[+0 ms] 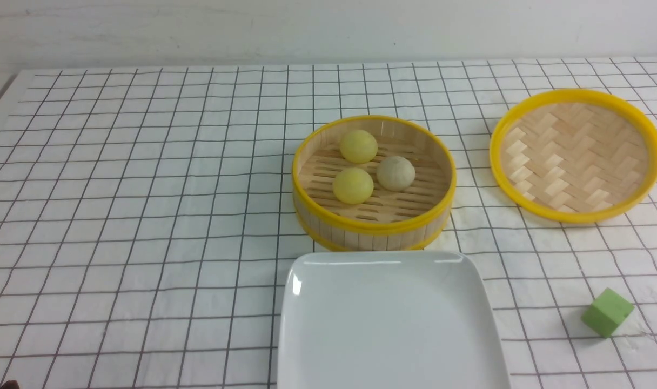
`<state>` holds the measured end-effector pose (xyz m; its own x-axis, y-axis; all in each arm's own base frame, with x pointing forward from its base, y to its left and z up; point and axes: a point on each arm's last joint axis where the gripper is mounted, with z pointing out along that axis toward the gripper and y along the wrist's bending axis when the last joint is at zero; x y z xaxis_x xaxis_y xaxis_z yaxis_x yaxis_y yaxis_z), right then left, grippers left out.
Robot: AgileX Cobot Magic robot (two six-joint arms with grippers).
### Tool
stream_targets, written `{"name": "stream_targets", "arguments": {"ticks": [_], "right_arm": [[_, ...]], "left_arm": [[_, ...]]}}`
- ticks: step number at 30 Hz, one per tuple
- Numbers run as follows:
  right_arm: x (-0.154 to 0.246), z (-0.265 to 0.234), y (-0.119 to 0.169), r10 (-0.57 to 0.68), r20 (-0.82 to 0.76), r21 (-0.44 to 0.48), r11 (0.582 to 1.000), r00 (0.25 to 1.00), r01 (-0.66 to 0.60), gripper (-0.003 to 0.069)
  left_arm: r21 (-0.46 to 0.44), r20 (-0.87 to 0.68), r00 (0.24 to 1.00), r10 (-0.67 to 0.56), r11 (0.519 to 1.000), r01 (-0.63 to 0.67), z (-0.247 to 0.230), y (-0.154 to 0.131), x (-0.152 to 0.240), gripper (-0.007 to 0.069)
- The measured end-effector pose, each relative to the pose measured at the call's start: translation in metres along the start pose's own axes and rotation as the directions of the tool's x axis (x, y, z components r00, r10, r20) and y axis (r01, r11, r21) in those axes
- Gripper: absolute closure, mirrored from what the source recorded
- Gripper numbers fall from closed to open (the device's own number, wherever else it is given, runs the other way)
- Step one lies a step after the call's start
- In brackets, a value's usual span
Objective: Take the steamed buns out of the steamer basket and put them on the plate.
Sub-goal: Use the right arm to grab the steamed stuffed bun that is closest to it
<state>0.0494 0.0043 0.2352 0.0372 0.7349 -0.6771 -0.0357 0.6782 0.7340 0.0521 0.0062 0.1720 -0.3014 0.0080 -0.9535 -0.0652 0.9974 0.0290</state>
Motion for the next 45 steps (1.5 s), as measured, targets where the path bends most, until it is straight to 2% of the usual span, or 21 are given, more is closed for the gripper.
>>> {"name": "stream_targets", "arguments": {"ticks": [7,14,17,19,20,21,22,23,24,25,27,30,34,36,42,45], "right_arm": [[0.002,0.000,0.001,0.064,-0.025,-0.007,0.998,0.998,-0.064,0.0419],[0.011,-0.001,0.001,0.109,-0.125,0.008,0.994,0.986,-0.109,0.0419],[0.016,-0.002,0.004,0.134,-0.192,0.002,0.991,0.972,-0.137,0.0419],[0.016,-0.004,0.010,0.101,-0.231,-0.024,0.994,0.968,-0.109,0.0419],[0.016,-0.005,0.011,0.084,-0.237,-0.032,0.995,0.968,-0.094,0.0419],[0.015,-0.006,0.015,0.052,-0.246,-0.054,0.996,0.968,-0.067,0.0419],[0.010,-0.009,0.024,-0.043,-0.248,-0.117,0.993,0.968,0.014,0.0419],[0.010,-0.009,0.025,-0.038,-0.248,-0.118,0.993,0.968,0.009,0.0419],[0.007,-0.011,0.031,-0.102,-0.238,-0.157,0.985,0.966,0.066,0.0419],[0.001,-0.014,0.041,-0.195,-0.206,-0.220,0.964,0.959,0.149,0.0419],[-0.007,-0.020,0.055,-0.285,-0.158,-0.291,0.928,0.945,0.231,0.0419],[-0.013,-0.021,0.066,-0.305,-0.153,-0.331,0.912,0.940,0.242,0.0419],[-0.022,-0.004,0.080,-0.373,-0.255,-0.344,0.897,0.892,0.276,0.0419],[-0.028,0.006,0.089,-0.425,-0.307,-0.357,0.881,0.851,0.311,0.0419],[-0.043,0.038,0.106,-0.443,-0.413,-0.360,0.882,0.795,0.304,0.0419],[-0.051,0.051,0.113,-0.502,-0.408,-0.387,0.852,0.763,0.353,0.0419]], "left_arm": [[0.000,0.000,1.000,0.000,1.000,0.000,0.000,0.000,0.000,0.0384],[0.000,0.006,1.000,0.003,1.000,-0.003,0.000,0.000,-0.001,0.0384],[0.024,0.041,0.997,-0.066,0.998,0.065,0.000,-0.002,-0.003,0.0384],[0.060,0.089,0.982,-0.165,0.985,0.160,0.000,-0.004,-0.007,0.0384],[0.062,0.089,0.981,-0.175,0.984,0.170,0.000,-0.004,-0.007,0.0384],[0.080,0.123,0.969,-0.213,0.976,0.204,0.000,-0.005,-0.011,0.0384],[0.119,0.179,0.938,-0.297,0.953,0.279,-0.001,-0.006,-0.017,0.0384],[0.130,0.193,0.928,-0.319,0.946,0.299,-0.002,-0.006,-0.019,0.0384],[0.152,0.216,0.906,-0.365,0.929,0.338,-0.002,-0.006,-0.022,0.0384],[0.196,0.254,0.856,-0.451,0.890,0.411,-0.004,-0.006,-0.027,0.0384],[0.251,0.293,0.786,-0.544,0.837,0.486,-0.006,-0.005,-0.033,0.0384],[0.288,0.316,0.737,-0.597,0.801,0.525,-0.008,-0.004,-0.037,0.0384],[0.343,0.356,0.668,-0.653,0.757,0.557,-0.011,-0.003,-0.043,0.0384],[0.363,0.380,0.646,-0.662,0.749,0.554,-0.013,-0.002,-0.046,0.0384],[0.394,0.422,0.610,-0.670,0.742,0.542,-0.016,-0.001,-0.051,0.0384],[0.400,0.428,0.603,-0.673,0.740,0.542,-0.016,-0.001,-0.052,0.0384]]}}
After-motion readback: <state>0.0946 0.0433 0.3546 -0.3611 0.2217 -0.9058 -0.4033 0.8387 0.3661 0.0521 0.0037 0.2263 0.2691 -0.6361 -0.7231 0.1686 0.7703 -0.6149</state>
